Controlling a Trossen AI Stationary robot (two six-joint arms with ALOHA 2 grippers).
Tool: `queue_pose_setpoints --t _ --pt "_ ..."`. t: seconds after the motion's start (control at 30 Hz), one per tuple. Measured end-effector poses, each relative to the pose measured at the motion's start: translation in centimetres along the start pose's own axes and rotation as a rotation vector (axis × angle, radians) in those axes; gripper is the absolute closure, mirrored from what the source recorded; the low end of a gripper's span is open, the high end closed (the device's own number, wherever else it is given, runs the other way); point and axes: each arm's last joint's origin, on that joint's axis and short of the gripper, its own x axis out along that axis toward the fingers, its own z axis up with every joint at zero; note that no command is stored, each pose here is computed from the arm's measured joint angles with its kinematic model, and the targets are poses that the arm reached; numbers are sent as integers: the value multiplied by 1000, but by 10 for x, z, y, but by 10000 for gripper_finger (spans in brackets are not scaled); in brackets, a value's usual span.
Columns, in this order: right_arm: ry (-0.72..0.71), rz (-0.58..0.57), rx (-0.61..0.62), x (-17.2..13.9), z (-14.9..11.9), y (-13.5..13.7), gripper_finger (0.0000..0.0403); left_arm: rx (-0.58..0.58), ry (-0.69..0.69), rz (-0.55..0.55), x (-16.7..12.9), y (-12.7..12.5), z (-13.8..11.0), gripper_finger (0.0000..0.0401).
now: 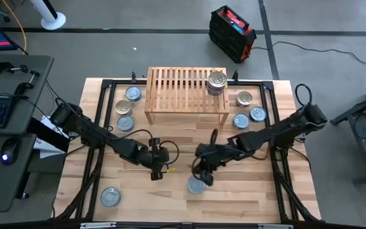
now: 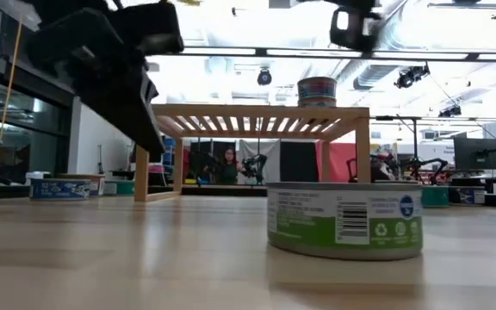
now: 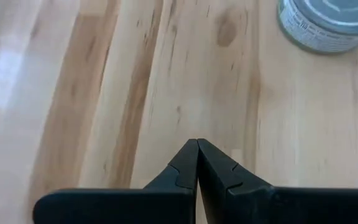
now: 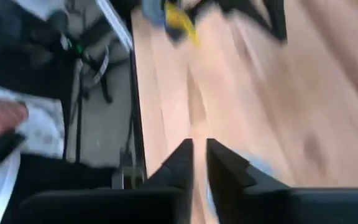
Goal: Stack canned seafood by type on shelf
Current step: Put the green tuna can on the shelf
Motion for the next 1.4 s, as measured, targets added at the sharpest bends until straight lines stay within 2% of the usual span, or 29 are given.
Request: queue_pose_setpoints --t 0.07,0.17,0.27,0.33,0.4,0.47,0.53,0.67,0.87,1.07,1.4 --pt "73 -26 35 -1 -16 6 323 -29 3 -6 2 -1 -9 400" --pt "201 -123 65 3 -44 10 283 -70 -89 -74 5 -10 -12 400" --pt "297 -255 80 16 -72 3 273 -56 -233 -182 4 -22 -1 401" --pt "325 -292 120 27 -87 -3 294 -13 -310 -218 2 -25 5 401" --pt "343 -313 149 38 -102 -10 340 30 -379 -234 4 -27 14 401" --pt "339 -311 177 48 -114 -17 386 86 -375 -215 7 -25 16 401" --pt "305 -300 206 56 -120 -24 388 123 -374 -228 14 -26 22 401" --pt "224 -265 242 71 -123 -34 400 204 -353 -274 32 -33 29 401" --pt "166 -209 243 84 -116 -37 402 300 -338 -271 60 -50 42 401" --pt "108 -229 248 85 -110 -41 402 293 -279 -282 83 -60 42 401" --pt "-1 -142 273 87 -93 -38 403 248 -127 -240 86 -57 28 401"
